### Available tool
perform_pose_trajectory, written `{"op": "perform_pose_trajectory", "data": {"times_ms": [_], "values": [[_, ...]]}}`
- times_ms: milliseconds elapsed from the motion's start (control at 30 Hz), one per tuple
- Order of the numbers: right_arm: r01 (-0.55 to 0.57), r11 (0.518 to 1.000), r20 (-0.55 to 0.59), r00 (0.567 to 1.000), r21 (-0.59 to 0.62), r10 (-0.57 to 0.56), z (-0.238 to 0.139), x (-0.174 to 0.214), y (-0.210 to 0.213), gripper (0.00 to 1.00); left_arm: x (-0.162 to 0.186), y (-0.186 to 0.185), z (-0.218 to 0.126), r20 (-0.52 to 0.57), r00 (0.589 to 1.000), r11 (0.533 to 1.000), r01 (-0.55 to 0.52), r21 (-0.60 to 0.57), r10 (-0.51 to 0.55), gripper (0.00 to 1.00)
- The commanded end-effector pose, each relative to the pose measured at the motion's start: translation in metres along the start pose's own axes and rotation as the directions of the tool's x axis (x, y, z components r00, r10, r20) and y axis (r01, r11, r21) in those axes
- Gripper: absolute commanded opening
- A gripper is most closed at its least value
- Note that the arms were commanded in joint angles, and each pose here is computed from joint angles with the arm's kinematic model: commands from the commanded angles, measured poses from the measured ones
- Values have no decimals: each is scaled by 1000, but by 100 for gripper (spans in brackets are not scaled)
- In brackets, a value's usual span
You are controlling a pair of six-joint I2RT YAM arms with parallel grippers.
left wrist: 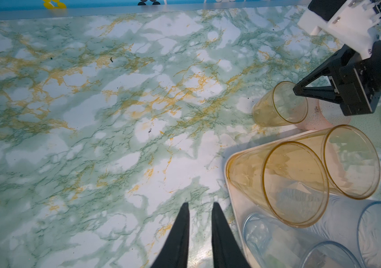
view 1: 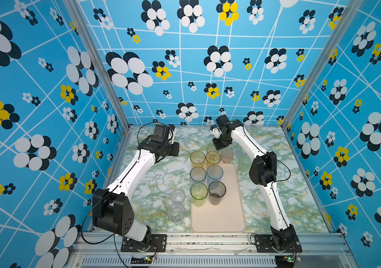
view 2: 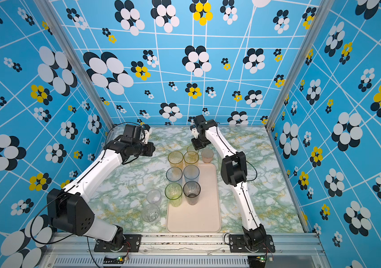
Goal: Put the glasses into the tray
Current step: 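Close the right gripper on the amber glass and lift it, then carry the amber glass with the right gripper to the tray's far end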
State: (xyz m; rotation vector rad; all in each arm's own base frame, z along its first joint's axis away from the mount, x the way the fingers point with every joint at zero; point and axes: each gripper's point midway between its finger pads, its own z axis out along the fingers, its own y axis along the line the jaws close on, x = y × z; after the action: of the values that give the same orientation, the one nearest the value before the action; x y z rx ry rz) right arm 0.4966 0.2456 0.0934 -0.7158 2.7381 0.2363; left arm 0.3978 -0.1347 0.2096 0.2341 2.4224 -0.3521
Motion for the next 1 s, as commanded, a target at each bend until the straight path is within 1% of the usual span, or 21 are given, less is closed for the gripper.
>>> {"op": "perform_pose_trajectory", "data": {"times_ms": [0, 233, 300, 433, 533, 700, 767, 867, 967], "values": [[-29, 1000, 154, 988, 12, 27, -43, -28, 5, 0, 4, 5, -3, 1, 1000, 1000, -14, -15, 14, 20], [-62, 997, 294, 955, 37, 49, -81, -39, 2, 0, 10, 5, -2, 0, 1000, 1000, -20, -13, 20, 20], [-68, 997, 340, 939, 42, 49, -101, -41, 3, 0, 10, 4, -2, 1, 1000, 1000, -19, -8, 19, 20], [-79, 994, 378, 925, 80, 43, -128, -38, -2, 0, 9, 2, -3, 8, 1000, 1000, -18, 2, 18, 20], [-86, 990, 391, 920, 113, 36, -151, -27, -4, 0, 9, 1, -5, 11, 1000, 1000, -20, 5, 20, 20], [-107, 978, 388, 921, 181, 29, -184, 7, -11, 0, 9, 0, -9, 20, 999, 1000, -25, 5, 25, 20], [-118, 973, 376, 926, 197, 36, -195, 27, -11, 0, 7, -1, -11, 24, 999, 1000, -29, 8, 29, 20], [-151, 963, 343, 937, 221, 68, -205, 59, -14, 0, 5, -5, -17, 36, 999, 999, -39, 11, 39, 20], [-187, 953, 297, 948, 240, 111, -206, 92, -17, 0, 1, -8, -23, 58, 997, 999, -50, 12, 49, 21]]}}
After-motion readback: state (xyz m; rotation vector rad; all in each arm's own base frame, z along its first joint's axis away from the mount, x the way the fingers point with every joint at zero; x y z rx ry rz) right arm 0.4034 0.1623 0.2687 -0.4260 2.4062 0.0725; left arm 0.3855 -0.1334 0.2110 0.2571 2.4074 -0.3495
